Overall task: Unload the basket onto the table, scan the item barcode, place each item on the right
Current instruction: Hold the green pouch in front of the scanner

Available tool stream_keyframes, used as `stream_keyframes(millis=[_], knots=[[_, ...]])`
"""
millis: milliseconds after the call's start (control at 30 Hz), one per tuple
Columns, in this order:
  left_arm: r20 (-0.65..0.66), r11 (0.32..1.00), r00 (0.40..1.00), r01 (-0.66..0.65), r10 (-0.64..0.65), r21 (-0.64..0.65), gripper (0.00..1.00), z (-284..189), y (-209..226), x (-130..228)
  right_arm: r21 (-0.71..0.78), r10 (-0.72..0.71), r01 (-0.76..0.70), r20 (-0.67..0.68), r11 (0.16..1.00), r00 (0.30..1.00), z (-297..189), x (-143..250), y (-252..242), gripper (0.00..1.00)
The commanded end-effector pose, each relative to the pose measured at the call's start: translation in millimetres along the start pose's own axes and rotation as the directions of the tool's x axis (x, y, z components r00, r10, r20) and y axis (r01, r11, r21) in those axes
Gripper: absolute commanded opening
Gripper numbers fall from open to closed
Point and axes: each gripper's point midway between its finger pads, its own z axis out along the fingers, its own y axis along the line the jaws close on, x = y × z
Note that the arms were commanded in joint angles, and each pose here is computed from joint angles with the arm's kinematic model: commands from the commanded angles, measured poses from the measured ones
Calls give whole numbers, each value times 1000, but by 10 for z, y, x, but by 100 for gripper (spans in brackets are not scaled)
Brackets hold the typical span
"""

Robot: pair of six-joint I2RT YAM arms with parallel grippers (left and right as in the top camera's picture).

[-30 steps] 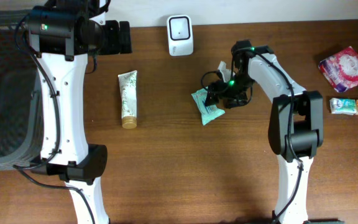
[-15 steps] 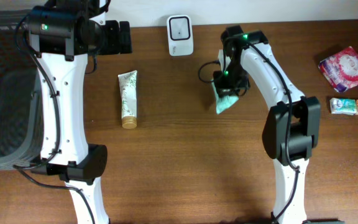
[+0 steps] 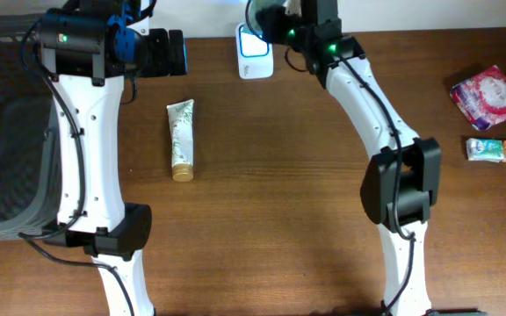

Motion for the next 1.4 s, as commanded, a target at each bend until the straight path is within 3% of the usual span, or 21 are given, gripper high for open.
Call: stream_keyframes(millis=[0, 133, 200, 267, 400, 467, 667, 733, 767, 833, 1000, 1100, 1367], knots=[[4, 1000, 1000, -1, 1, -2, 99, -18, 20, -6, -48, 216, -216, -9, 975, 976, 338, 231, -21, 13], [4, 1000, 1000, -1, 1, -2, 99, -18, 20, -5, -26, 251, -252, -33, 967, 967, 516, 448, -204, 15], [4, 1000, 1000, -1, 1, -2, 99, -18, 20, -5, -41, 121, -122, -35, 992, 992, 489, 423, -190, 12], [4, 1000, 1000, -1, 1, -2, 99, -18, 20, -6, -43, 26, -26, -5, 999, 1000, 342, 229, -136, 12], [4, 1000, 1000, -1, 1, -2, 99, -18, 20, -6, 27, 20, -21, 36, 999, 999, -269, -316, -195, 12], [4, 1000, 1000, -1, 1, -2, 99, -18, 19, -5, 81, 14, -12, -16, 997, 1000, -508, -322, -295, 19], [4, 1000, 1000, -1, 1, -2, 99, -18, 20, -5, 235, 117, -16, -423, 972, 899, -767, 802, -513, 38], [4, 1000, 1000, -1, 1, -2, 99, -18, 21, -5, 192, 37, 69, -499, 979, 866, -670, 1113, -450, 55], [4, 1000, 1000, -1, 1, -2, 99, -18, 20, -5, 211, 11, 118, -526, 970, 851, -581, 1308, -508, 69], [4, 1000, 1000, -1, 1, -2, 99, -18, 20, -5, 254, 5, 166, -561, 953, 828, -423, 1647, -668, 79], [4, 1000, 1000, -1, 1, -2, 99, -18, 20, -5, 278, 42, 169, -620, 946, 784, -203, 2146, -979, 78], [4, 1000, 1000, -1, 1, -2, 99, -18, 20, -5, 283, 64, 159, -643, 946, 763, -162, 2307, -1060, 57], [4, 1000, 1000, -1, 1, -2, 99, -18, 20, -5, 232, 97, 92, -692, 968, 716, -216, 2469, -923, 62]])
